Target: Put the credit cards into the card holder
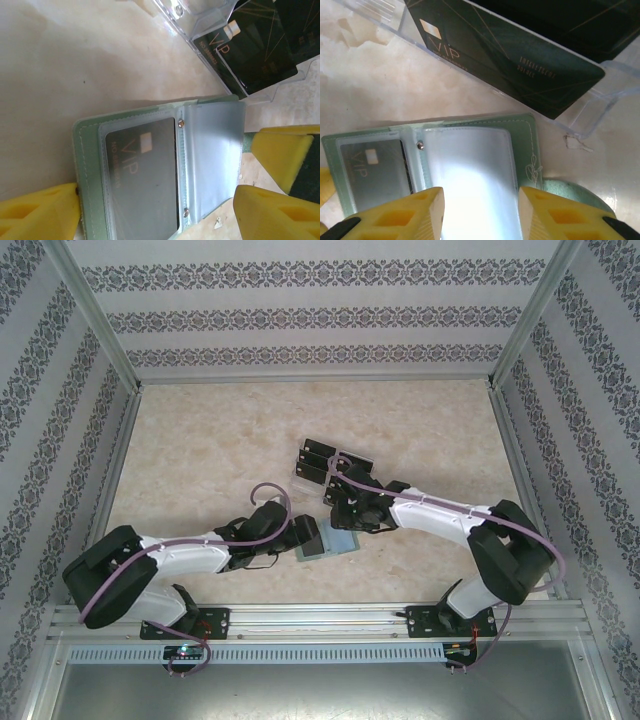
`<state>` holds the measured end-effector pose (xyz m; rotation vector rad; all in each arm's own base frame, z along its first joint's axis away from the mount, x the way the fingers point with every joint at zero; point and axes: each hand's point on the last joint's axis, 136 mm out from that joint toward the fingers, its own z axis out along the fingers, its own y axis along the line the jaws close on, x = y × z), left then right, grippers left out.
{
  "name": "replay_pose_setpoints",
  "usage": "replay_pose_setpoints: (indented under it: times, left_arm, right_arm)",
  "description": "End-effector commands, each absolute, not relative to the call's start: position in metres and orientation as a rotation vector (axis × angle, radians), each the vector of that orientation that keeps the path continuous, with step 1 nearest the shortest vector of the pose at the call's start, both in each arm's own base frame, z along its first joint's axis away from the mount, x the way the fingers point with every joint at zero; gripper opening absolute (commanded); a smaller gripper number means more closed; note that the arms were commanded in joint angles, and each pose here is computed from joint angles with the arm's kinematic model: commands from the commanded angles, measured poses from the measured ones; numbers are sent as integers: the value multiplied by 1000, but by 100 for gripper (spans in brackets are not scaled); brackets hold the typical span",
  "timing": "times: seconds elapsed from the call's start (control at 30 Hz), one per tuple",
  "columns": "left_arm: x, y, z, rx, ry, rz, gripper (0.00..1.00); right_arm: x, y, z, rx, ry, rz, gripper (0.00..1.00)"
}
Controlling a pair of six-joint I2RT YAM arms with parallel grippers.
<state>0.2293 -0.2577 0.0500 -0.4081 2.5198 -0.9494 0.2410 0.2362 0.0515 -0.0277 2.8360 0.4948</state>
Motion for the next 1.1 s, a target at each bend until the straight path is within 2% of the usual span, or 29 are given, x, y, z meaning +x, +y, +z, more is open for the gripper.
replay_pose_setpoints:
  times: [0.0,0.3,0.53,1.07]
  left_arm:
    - [235,-247,63,-399,2490,-873,80]
    - [239,-207,66,-278,2569,-528,81]
    - [237,-186,61,-159,2652,-284,80]
    - [229,-176,28,-113,2748,-151,77]
  right_arm:
    - [236,231,69,-39,2811,522,44]
    - [224,237,90,-89,2776,615,41]
    - [223,245,82,-184,2801,618,38]
    - [236,243,58,-312,2849,395,34]
